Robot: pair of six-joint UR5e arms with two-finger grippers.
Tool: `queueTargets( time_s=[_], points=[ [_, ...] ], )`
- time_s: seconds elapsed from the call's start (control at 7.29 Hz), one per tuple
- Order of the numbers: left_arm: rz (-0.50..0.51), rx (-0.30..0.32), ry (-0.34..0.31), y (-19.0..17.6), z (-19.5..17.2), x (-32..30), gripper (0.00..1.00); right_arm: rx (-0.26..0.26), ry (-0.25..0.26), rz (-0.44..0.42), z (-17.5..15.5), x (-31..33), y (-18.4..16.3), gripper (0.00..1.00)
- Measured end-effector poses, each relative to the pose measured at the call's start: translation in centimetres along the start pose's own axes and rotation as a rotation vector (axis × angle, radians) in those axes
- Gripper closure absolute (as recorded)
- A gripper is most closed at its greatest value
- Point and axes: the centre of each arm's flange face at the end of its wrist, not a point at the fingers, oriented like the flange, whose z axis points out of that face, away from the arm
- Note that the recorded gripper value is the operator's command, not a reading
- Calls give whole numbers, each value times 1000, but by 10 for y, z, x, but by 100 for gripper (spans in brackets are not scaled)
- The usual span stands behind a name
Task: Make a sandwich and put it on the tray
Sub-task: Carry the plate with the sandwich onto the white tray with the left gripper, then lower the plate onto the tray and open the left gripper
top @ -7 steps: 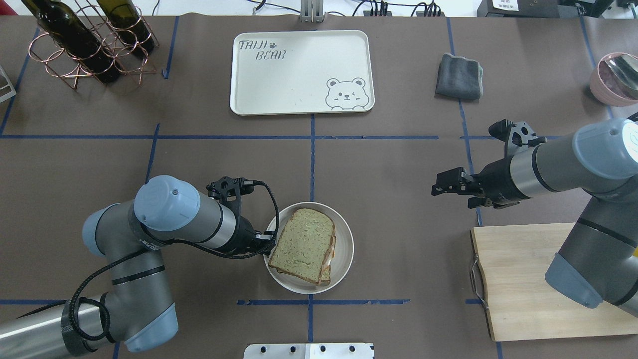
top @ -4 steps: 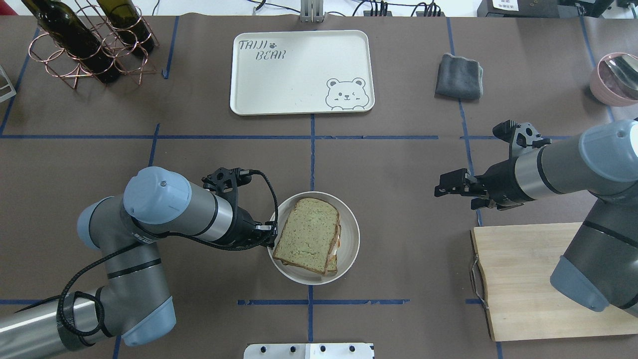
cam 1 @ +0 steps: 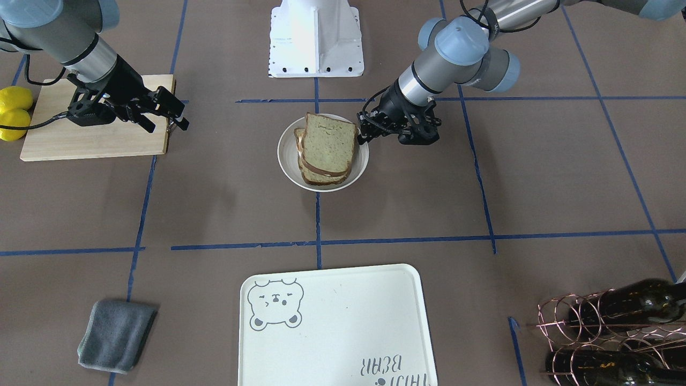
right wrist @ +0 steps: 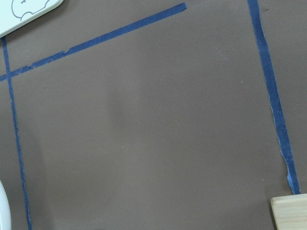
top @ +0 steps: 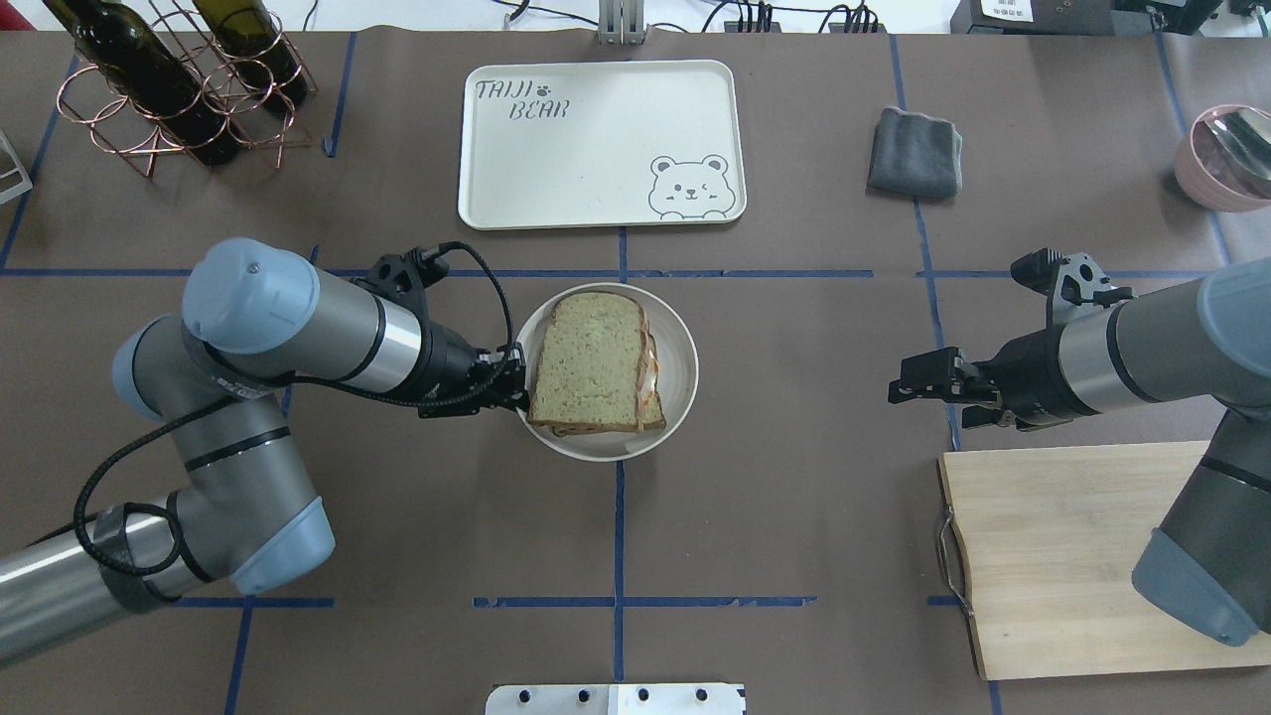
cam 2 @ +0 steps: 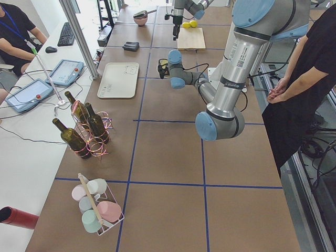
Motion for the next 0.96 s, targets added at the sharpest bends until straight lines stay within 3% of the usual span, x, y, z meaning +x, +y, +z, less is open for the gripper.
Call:
queueTargets(
  time_s=[0.41, 0.96],
  points=[
    [-72, 107, -36, -111, 18, 50, 100, 1, -7, -4, -4, -2, 2, 0],
    [-153, 178, -62, -239, 46, 80, 100, 2, -13, -7, -8, -4, 4, 0]
  ],
)
